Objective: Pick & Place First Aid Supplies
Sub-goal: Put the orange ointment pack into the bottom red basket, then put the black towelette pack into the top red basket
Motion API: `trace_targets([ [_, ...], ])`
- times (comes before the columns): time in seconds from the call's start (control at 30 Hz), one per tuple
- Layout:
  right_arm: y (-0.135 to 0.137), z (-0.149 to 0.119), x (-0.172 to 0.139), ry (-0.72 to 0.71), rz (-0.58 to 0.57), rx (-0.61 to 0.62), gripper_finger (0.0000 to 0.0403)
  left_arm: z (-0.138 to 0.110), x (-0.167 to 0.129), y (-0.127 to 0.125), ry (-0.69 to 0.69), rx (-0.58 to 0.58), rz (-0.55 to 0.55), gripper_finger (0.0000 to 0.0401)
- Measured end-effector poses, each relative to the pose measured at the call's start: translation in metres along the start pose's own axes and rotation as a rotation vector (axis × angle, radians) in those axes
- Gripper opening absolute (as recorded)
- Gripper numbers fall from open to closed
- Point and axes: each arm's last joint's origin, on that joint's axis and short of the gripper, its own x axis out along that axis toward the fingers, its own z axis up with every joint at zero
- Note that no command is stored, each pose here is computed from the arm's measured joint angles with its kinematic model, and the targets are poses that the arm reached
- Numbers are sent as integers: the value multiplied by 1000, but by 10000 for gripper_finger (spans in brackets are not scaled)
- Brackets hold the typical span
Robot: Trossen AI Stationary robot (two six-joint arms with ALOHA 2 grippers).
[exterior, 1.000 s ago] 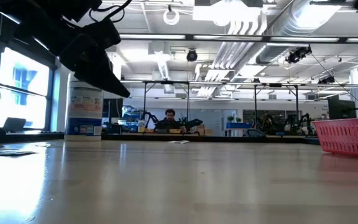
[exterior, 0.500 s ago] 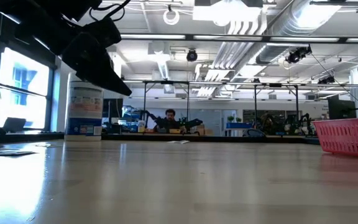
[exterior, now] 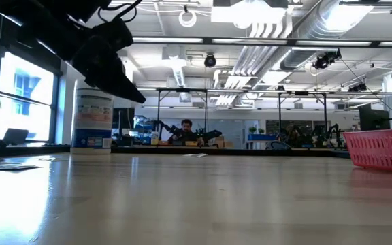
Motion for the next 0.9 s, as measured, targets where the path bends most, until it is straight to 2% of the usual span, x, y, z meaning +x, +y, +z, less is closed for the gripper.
trace_targets([
  [0.2,-1,2,0,84,-30,54,22,1,0,0,-10,-3,-1,0],
  [0.43,-3,9,-3,194,-66,81,68,1,0,0,-13,-7,-2,0],
  [0.53,-5,13,-16,203,-21,90,80,2,0,0,-21,-10,-3,0],
  [0.73,-12,29,-53,114,151,96,77,3,0,0,-31,-12,-4,0],
  [0.83,-20,44,-71,5,227,89,67,3,1,0,-32,-12,0,0],
  [0.9,-24,58,-83,-117,284,66,59,3,1,0,-31,-9,21,0],
])
